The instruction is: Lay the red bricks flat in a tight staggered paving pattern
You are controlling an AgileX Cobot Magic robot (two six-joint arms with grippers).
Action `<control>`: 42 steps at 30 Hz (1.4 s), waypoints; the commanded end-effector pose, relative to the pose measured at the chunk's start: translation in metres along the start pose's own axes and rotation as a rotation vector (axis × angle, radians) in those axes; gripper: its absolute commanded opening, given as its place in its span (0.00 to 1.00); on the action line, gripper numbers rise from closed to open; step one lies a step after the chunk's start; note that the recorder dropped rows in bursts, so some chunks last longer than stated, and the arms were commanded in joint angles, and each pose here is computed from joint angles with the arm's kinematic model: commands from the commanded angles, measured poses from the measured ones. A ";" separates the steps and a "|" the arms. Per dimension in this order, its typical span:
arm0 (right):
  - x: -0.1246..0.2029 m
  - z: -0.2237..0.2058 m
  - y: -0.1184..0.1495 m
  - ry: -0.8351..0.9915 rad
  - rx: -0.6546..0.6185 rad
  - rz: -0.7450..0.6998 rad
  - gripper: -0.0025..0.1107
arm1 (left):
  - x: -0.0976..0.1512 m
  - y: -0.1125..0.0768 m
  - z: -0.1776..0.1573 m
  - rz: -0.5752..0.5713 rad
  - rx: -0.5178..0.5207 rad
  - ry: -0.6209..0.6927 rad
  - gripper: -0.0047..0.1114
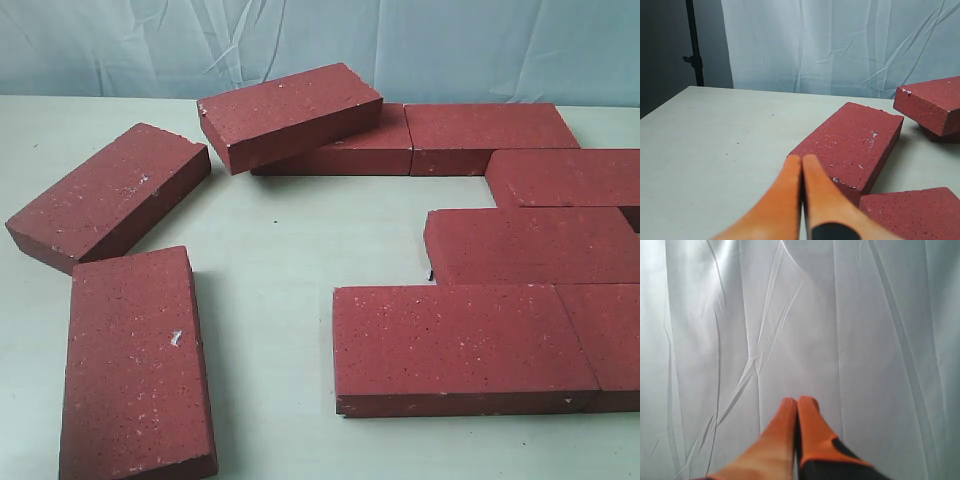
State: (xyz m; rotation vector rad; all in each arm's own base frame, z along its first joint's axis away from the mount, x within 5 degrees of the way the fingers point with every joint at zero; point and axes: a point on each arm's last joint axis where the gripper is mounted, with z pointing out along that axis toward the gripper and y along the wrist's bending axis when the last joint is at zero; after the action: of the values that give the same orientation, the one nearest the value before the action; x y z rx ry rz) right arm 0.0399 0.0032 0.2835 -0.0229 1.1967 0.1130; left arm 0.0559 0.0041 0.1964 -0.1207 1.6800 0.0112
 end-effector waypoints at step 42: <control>-0.011 0.052 0.001 0.606 0.020 -0.012 0.02 | 0.000 0.000 0.000 0.006 -0.003 -0.011 0.04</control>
State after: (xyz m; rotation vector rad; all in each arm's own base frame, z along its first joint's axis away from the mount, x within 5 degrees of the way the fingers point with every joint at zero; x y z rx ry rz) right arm 0.0837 0.0083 0.3108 -0.0452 1.8023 0.1041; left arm 0.0559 0.0041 0.1964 -0.1193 1.6802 0.0130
